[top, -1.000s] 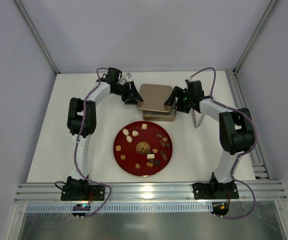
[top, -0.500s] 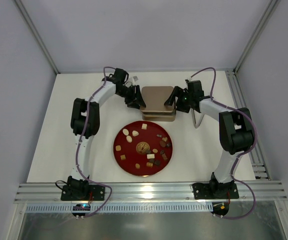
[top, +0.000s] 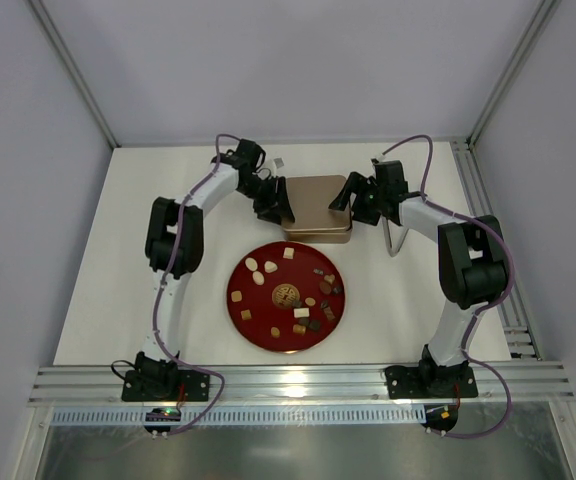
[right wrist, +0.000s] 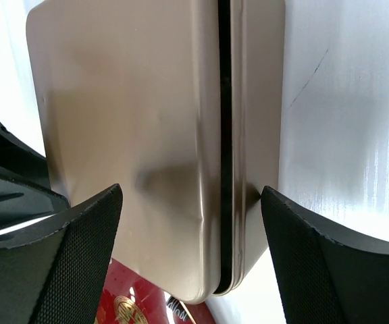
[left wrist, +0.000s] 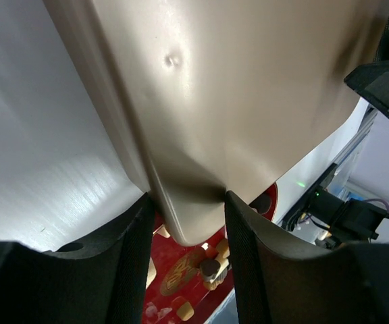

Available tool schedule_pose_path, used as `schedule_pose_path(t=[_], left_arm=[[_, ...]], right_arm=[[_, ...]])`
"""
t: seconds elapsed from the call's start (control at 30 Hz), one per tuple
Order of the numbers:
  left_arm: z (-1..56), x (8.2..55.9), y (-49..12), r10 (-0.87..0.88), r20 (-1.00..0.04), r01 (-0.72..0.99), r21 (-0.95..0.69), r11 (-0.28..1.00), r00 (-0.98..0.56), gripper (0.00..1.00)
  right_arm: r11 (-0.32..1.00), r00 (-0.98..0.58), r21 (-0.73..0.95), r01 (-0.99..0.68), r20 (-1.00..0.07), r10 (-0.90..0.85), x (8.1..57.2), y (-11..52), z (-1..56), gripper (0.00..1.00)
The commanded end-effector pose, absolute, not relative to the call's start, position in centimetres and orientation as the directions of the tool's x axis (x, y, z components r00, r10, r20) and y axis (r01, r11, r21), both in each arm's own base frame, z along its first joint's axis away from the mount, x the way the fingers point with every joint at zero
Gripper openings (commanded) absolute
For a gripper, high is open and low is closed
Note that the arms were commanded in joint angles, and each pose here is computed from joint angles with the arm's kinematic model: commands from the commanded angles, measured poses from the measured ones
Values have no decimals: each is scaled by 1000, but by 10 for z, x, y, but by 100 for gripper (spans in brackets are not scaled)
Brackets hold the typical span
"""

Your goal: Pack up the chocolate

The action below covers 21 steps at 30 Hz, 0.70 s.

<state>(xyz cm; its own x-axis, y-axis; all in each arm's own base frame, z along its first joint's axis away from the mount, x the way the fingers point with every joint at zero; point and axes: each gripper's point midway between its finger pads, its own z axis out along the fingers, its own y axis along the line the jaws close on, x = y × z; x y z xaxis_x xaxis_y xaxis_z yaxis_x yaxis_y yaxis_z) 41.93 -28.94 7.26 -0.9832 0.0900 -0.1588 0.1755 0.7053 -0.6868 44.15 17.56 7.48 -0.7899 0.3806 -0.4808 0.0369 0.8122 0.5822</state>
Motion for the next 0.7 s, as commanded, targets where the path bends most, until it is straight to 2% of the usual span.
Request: schedule_pose_path(t=[0.0, 0.67], left_arm=[[81, 415, -287, 121, -193, 219, -645, 732, -974, 45], [94, 412, -297, 226, -235, 321, -543, 776, -945, 48]], right_arm=[[798, -767, 602, 16, -505, 396, 450, 181, 82, 83], [793, -771, 609, 20, -496, 400, 446, 182, 82, 80]])
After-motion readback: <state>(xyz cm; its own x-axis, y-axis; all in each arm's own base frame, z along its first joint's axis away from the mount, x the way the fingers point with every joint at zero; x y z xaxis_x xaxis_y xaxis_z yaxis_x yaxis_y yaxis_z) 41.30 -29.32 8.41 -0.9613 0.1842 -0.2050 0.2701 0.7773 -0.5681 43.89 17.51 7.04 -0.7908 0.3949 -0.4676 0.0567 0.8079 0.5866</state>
